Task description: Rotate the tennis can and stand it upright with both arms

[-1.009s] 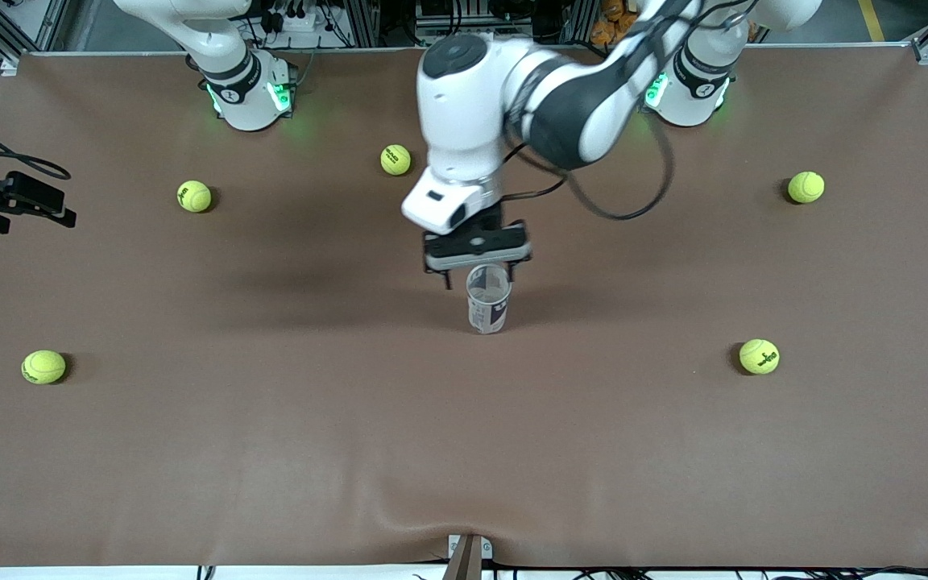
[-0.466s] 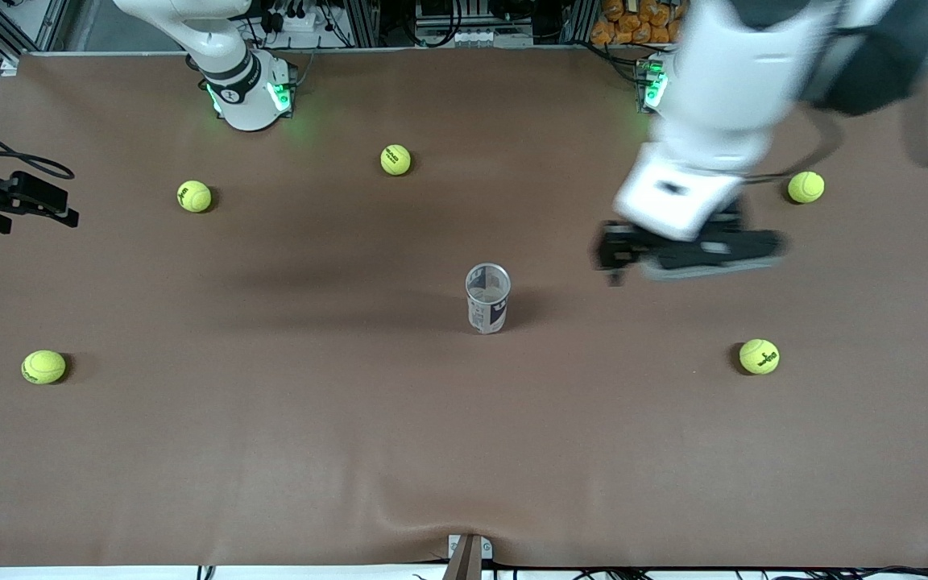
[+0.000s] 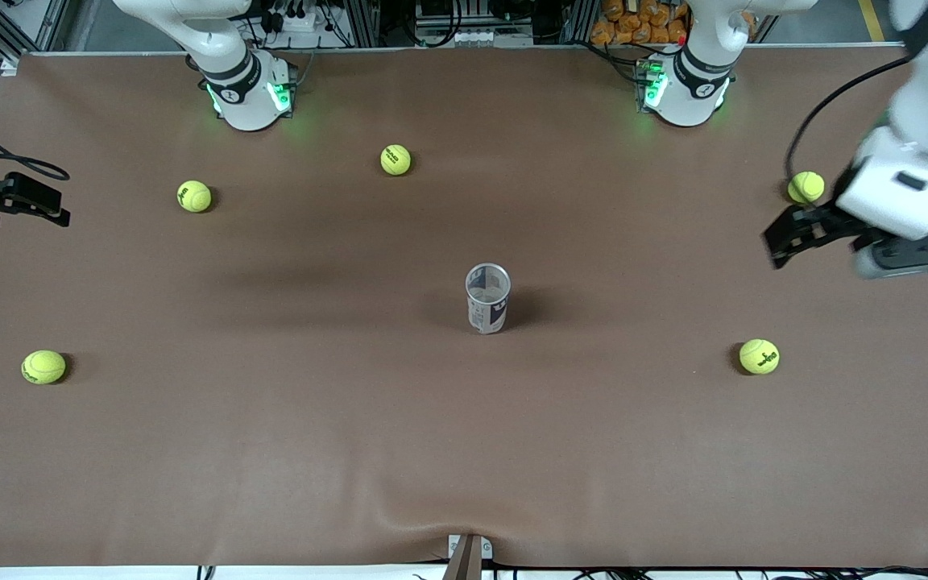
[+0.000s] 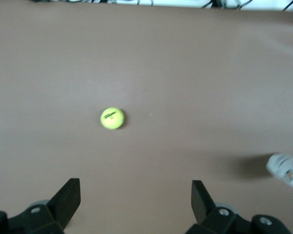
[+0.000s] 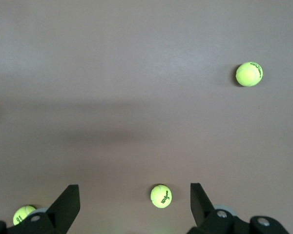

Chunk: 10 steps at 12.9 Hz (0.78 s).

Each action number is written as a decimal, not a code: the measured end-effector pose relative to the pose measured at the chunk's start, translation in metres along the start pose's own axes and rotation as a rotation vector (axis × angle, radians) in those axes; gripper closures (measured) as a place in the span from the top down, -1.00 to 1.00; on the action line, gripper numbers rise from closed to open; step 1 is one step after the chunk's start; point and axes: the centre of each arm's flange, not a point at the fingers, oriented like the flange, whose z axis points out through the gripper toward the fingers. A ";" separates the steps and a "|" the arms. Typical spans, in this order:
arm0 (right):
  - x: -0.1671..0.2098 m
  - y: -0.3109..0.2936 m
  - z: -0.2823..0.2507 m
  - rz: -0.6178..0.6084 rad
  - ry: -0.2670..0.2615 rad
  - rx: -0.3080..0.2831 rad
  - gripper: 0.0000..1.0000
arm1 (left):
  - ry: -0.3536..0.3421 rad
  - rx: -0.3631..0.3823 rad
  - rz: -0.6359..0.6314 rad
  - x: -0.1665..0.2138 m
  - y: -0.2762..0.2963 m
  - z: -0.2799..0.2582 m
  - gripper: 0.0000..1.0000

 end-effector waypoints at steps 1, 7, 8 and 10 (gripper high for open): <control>0.000 -0.001 -0.001 0.025 0.003 0.000 1.00 | -0.023 -0.017 0.016 -0.002 -0.016 0.002 1.00; 0.000 -0.001 -0.007 0.051 0.014 -0.001 1.00 | -0.120 -0.057 0.028 -0.036 -0.047 0.036 1.00; 0.000 -0.001 -0.007 0.051 0.016 -0.002 1.00 | -0.120 -0.055 0.024 -0.041 -0.049 0.040 1.00; 0.000 -0.001 -0.008 0.051 0.016 -0.002 1.00 | -0.125 -0.052 -0.001 -0.045 -0.064 0.043 1.00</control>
